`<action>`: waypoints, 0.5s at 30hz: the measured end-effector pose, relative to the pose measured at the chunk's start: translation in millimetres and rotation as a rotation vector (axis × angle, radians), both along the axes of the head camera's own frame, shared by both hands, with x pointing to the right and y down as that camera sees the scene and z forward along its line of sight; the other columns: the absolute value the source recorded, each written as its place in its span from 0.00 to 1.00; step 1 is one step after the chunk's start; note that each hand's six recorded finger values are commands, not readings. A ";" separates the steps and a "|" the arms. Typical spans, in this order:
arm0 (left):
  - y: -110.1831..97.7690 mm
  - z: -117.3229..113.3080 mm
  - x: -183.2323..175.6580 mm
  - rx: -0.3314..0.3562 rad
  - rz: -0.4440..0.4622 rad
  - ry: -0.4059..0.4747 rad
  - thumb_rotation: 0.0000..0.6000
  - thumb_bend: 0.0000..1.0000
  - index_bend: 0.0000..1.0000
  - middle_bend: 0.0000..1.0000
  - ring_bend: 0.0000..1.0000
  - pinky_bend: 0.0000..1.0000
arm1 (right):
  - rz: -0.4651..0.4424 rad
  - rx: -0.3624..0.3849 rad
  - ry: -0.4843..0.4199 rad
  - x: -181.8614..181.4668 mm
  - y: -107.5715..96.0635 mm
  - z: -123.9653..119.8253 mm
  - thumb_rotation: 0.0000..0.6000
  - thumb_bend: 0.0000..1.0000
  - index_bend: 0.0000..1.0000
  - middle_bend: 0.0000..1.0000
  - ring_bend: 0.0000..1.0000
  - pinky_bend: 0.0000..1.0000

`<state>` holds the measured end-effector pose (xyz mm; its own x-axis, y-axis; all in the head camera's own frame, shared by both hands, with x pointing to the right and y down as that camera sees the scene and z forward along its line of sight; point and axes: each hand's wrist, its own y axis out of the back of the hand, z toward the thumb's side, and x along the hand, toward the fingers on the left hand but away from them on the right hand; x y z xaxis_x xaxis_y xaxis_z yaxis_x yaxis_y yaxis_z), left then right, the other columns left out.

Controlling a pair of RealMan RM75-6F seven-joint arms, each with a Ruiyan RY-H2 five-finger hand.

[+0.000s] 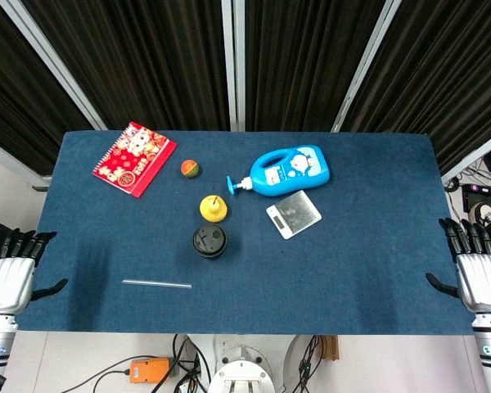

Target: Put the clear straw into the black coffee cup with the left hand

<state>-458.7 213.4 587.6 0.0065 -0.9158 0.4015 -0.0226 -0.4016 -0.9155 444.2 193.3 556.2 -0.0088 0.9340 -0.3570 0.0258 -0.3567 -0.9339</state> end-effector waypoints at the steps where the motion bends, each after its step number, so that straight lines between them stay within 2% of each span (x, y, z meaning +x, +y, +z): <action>1: -0.2 0.5 1.9 -0.002 0.002 0.009 1.00 0.07 0.17 0.19 0.11 0.05 | 0.001 0.001 0.001 0.3 -0.5 -0.5 1.00 0.29 0.00 0.14 0.00 0.09; 9: -5.8 7.1 32.0 -0.026 0.058 0.112 1.00 0.09 0.20 0.20 0.13 0.05 | 0.010 0.031 0.017 7.6 -5.1 -11.7 1.00 0.29 0.00 0.14 0.00 0.09; 15: -9.8 22.6 66.3 -0.082 0.120 0.176 1.00 0.11 0.25 0.23 0.17 0.05 | 0.020 0.051 0.011 13.1 -7.5 -21.7 1.00 0.29 0.00 0.14 0.00 0.09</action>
